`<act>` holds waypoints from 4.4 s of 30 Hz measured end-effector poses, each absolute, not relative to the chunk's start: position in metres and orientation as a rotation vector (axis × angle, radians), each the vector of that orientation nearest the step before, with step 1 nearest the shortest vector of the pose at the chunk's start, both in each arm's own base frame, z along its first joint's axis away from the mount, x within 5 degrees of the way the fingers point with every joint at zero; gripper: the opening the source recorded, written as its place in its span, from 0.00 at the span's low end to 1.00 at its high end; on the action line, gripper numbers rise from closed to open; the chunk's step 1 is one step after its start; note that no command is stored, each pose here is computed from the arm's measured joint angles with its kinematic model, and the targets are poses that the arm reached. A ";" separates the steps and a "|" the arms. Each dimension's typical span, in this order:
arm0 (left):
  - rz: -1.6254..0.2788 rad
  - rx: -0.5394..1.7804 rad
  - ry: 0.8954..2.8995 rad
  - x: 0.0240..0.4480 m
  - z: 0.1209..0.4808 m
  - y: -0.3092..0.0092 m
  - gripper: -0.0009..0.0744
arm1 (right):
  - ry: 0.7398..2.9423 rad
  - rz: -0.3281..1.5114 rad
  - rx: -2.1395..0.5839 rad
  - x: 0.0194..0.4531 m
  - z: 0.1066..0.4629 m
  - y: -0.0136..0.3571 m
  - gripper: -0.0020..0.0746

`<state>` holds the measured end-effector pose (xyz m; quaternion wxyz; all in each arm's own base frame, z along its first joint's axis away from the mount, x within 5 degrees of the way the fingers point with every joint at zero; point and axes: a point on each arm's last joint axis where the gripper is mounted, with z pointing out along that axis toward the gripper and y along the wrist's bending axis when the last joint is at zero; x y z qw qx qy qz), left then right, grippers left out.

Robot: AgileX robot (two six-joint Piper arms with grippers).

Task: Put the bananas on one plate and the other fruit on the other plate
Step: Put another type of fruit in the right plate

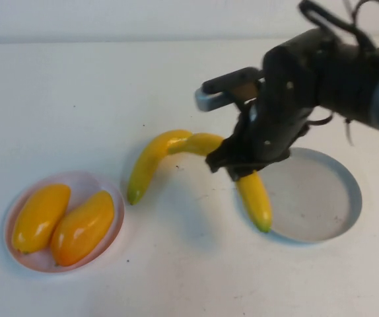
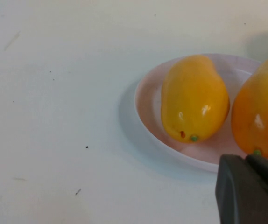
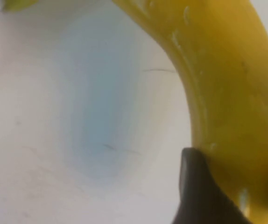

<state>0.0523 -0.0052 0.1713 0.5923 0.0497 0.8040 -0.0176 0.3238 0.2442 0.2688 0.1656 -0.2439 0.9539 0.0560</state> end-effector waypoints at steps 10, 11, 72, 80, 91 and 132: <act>-0.041 0.116 1.870 0.052 0.171 -0.005 0.01 | 2.887 0.003 -0.170 0.331 0.248 0.126 0.40; -0.041 0.116 1.870 0.052 0.171 -0.005 0.01 | 2.894 -0.001 -0.153 0.331 0.243 0.122 0.40; -0.041 0.116 1.870 0.052 0.171 -0.005 0.01 | 2.760 0.673 -0.255 0.411 0.206 0.351 0.78; -0.041 0.116 1.870 0.052 0.171 -0.005 0.01 | 2.778 0.634 -0.288 0.408 0.189 0.360 0.72; -0.041 0.116 1.870 0.052 0.171 -0.005 0.01 | 2.804 0.548 -0.400 0.401 0.192 0.359 0.44; -0.041 0.116 1.870 0.052 0.171 -0.005 0.01 | 2.918 0.074 -0.081 0.329 0.226 0.190 0.44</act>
